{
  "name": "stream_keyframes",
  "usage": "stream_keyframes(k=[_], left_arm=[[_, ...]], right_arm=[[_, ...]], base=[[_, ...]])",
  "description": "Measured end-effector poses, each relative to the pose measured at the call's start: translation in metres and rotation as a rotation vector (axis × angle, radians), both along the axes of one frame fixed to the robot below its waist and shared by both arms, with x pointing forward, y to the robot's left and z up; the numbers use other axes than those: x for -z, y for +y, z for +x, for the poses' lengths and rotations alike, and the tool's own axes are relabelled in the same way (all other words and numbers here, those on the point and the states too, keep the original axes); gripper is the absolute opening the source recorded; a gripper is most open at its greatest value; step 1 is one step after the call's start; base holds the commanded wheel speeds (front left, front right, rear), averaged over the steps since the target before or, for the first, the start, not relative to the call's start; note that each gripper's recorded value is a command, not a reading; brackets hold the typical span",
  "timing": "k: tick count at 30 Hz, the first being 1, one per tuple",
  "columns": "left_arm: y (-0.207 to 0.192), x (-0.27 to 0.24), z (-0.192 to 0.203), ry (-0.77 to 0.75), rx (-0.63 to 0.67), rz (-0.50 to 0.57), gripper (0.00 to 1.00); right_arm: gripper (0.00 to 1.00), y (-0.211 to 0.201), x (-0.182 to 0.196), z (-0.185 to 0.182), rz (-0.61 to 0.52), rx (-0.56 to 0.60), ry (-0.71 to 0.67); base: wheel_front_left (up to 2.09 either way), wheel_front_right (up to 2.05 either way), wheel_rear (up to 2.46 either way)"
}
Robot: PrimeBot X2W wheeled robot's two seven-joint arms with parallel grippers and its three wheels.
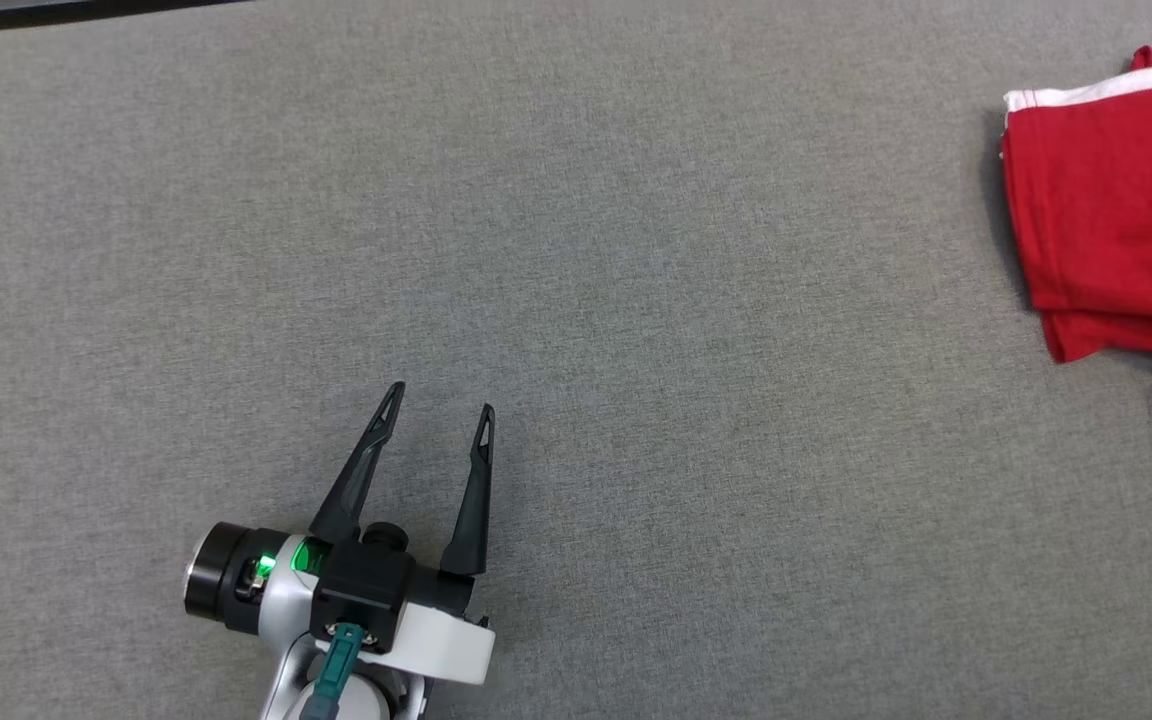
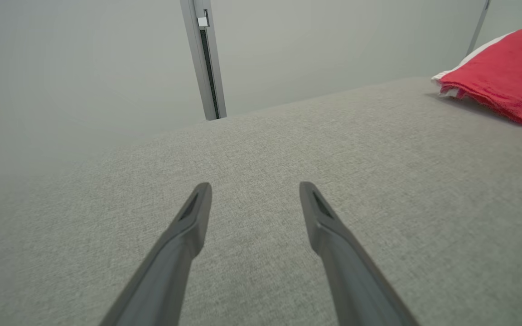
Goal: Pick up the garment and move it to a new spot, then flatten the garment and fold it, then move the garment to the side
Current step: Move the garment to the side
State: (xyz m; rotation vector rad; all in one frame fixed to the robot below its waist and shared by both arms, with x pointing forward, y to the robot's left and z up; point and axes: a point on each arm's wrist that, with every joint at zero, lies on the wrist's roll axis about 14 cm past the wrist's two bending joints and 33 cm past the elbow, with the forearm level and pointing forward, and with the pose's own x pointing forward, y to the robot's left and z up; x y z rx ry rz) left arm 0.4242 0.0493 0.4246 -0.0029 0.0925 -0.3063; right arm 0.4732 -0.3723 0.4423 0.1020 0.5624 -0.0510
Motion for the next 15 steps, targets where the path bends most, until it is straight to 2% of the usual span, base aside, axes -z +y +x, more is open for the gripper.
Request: stream_keyframes(k=[7, 8, 9, 10, 15], left_arm=[[-0.006, 0.009, 0.008, 0.013, 0.019, -0.003, 1.00], [-0.005, 0.010, 0.007, 0.016, 0.019, -0.001, 1.00], [-0.004, 0.010, 0.007, 0.017, 0.017, 0.001, 1.00], [-0.003, 0.011, 0.006, 0.018, 0.014, 0.003, 1.00], [0.004, 0.001, 0.003, 0.004, -0.016, 0.003, 1.00]], right_arm=[[0.00, -0.027, 0.000, 0.006, -0.093, 0.041, -0.030], [0.09, -0.031, -0.001, 0.007, -0.104, 0.051, -0.038], [0.46, -0.035, -0.001, 0.008, -0.116, 0.061, -0.044], [1.00, -0.041, -0.002, 0.008, -0.137, 0.069, -0.050], [1.00, -0.049, -0.005, 0.006, -0.241, 0.058, -0.085]], base=[[0.00, 0.00, 0.00], [0.00, 0.00, 0.00], [0.00, 0.00, 0.00], [0.00, 0.00, 0.00], [0.00, 0.00, 0.00]])
